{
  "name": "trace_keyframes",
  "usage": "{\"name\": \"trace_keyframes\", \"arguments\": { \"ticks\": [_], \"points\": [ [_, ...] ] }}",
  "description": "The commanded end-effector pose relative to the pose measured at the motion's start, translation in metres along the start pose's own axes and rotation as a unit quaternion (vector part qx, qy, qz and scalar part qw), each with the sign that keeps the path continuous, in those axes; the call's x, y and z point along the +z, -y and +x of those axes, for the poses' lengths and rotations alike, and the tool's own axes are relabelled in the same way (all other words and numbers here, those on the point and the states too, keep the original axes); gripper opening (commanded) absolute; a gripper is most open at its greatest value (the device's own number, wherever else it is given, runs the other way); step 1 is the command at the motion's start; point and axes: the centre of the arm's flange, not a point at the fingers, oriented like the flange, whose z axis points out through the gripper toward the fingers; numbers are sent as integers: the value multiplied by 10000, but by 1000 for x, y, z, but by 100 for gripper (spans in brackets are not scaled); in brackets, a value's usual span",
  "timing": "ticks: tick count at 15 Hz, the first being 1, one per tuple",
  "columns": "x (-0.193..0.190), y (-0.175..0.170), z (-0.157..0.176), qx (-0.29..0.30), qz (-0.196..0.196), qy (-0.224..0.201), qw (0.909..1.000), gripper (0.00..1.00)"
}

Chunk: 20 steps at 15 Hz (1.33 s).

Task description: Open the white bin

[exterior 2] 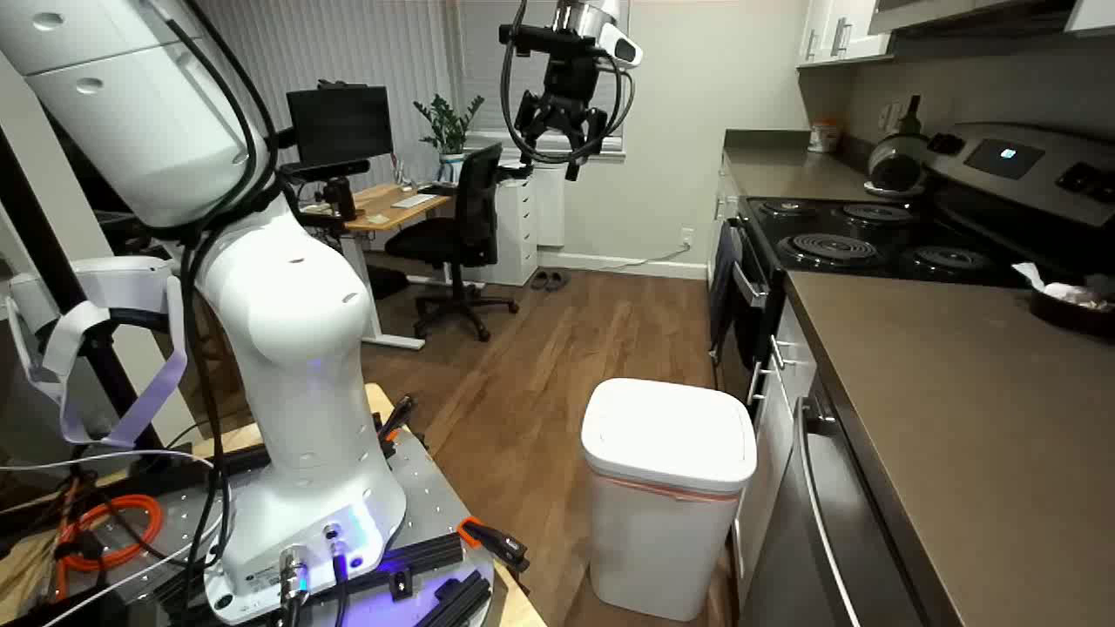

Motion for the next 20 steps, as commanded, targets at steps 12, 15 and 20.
{"name": "trace_keyframes", "arguments": {
  "ticks": [12, 15, 20],
  "points": [
    [0, 0, 0, 0, 0, 0, 10000, 100],
    [7, -6, 15, 9, -39, 77, 10000, 100],
    [33, -23, 62, -106, -376, 173, 9991, 100]
  ]
}}
